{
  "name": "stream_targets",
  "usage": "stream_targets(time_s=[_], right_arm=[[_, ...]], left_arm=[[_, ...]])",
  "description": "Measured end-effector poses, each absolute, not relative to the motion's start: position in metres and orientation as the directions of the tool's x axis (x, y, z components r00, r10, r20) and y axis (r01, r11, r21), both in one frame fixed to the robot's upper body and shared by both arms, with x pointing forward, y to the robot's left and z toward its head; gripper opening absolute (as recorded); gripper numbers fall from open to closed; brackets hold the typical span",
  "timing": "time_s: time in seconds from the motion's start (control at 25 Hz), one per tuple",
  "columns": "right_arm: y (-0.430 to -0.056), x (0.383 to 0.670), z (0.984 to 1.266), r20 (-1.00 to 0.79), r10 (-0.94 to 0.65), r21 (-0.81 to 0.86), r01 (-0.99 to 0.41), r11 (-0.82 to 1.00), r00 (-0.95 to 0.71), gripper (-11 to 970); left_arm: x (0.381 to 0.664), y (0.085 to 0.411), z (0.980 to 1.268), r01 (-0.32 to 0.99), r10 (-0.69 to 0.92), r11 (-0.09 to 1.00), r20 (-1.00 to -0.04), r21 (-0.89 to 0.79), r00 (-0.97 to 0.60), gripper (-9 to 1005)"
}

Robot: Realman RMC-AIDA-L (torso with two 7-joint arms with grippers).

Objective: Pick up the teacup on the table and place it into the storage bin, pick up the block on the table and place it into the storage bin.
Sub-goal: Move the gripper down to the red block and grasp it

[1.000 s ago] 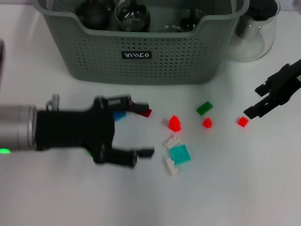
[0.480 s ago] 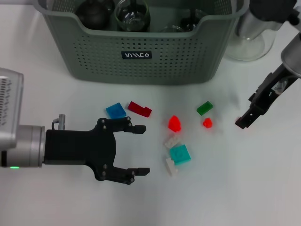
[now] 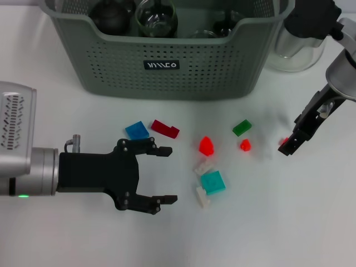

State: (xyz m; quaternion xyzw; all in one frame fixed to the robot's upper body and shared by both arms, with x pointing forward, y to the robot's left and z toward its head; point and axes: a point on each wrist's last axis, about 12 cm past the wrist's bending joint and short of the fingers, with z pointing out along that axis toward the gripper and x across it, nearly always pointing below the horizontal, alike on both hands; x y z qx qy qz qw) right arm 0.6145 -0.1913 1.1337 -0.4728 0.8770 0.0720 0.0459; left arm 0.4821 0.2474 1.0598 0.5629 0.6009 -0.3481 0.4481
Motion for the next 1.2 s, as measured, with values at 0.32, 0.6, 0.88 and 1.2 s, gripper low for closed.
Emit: stream_targets(time_s=[0.32,0.6,0.88,1.2], right_arm=[[-0.188,0.615,1.124,-0.137,-0.834,0.055,-0.845,0.532,-0.534,713],[-0.183,0.616,1.119,-0.126,-0.844,0.018,-0.851,0.524,-0.522,629],[-0.180,0.615,1.118,-0.124,-0.849,0.010,-0.856,0.517,-0.514,622],[-0.175,0.614,1.117,-0.118,-0.860,0.000,-0.866,0.499,-0.496,579]], left_arm=[[0.482,0.247,1.058,0.987,0.355,0.138,-0.935,0.076,0.022,865],[0.482,0.248,1.056,0.986,0.354,0.152,-0.935,0.069,0.011,866],[0.481,0.247,1.054,0.987,0.350,0.151,-0.937,0.060,0.003,866],[0.482,0.247,1.054,0.985,0.355,0.158,-0.935,0.062,0.002,866]])
